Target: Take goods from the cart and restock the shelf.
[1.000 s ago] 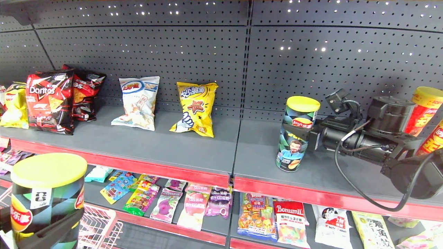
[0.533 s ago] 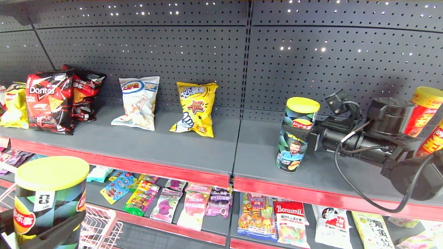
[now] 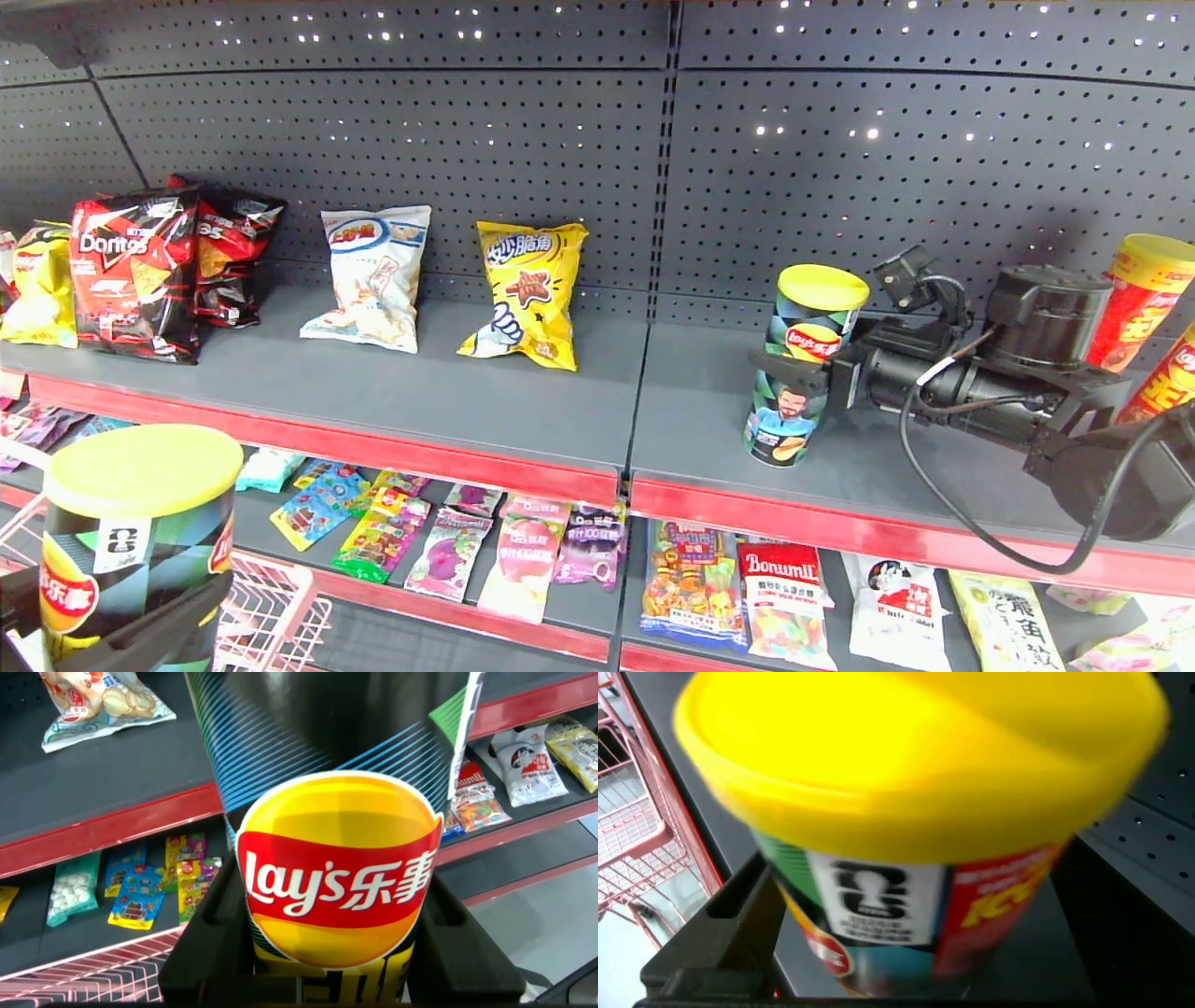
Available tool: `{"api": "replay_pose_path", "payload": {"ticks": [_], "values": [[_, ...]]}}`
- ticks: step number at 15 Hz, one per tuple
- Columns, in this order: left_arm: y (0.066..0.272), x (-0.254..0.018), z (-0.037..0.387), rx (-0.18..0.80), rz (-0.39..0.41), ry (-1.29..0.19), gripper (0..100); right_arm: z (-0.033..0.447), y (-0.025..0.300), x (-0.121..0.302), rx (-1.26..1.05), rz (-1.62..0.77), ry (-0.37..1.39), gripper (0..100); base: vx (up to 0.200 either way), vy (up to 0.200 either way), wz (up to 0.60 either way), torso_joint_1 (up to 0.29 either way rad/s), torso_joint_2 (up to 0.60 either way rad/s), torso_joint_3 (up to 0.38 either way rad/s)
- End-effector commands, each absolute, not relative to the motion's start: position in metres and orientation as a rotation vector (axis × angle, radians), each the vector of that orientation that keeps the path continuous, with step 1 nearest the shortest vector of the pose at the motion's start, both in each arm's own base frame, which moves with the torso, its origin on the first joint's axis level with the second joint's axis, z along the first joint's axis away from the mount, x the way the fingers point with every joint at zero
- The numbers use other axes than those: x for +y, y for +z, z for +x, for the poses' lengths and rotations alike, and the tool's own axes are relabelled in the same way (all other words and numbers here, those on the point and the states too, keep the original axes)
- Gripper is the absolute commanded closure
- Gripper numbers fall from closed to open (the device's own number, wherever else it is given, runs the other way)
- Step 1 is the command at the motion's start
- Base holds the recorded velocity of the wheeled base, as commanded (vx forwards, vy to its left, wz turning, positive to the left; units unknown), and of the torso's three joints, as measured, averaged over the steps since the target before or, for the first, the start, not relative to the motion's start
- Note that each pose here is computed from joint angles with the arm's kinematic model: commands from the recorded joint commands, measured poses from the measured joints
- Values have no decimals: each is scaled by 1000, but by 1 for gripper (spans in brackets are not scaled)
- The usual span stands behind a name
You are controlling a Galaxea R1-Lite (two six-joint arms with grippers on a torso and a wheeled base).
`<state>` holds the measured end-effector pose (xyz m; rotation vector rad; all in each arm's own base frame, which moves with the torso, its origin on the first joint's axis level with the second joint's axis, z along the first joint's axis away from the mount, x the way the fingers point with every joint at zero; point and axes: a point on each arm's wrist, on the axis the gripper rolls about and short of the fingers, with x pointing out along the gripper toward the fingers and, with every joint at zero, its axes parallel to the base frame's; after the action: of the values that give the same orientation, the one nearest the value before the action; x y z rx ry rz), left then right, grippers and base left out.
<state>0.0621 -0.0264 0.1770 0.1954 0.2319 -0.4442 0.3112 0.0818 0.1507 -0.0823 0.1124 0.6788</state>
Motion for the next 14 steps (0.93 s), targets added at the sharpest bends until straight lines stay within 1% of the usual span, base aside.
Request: {"api": "replay_pose_path", "payload": {"ticks": [1, 7, 13, 14], "values": [[176, -26, 62, 232, 195, -443, 100, 309, 153, 82, 107, -83, 680, 0, 0, 0, 0, 0, 0, 0], [176, -26, 62, 232, 196, -445, 100, 284, 159, 73, 110, -71, 670, 0, 0, 0, 0, 0, 0, 0], [177, -26, 62, 232, 197, -447, 100, 266, 152, 61, 146, -64, 642, 0, 0, 0, 0, 0, 0, 0], [177, -26, 62, 229, 196, -447, 100, 257, 149, 57, 163, -62, 635, 0, 0, 0, 0, 0, 0, 0]]}}
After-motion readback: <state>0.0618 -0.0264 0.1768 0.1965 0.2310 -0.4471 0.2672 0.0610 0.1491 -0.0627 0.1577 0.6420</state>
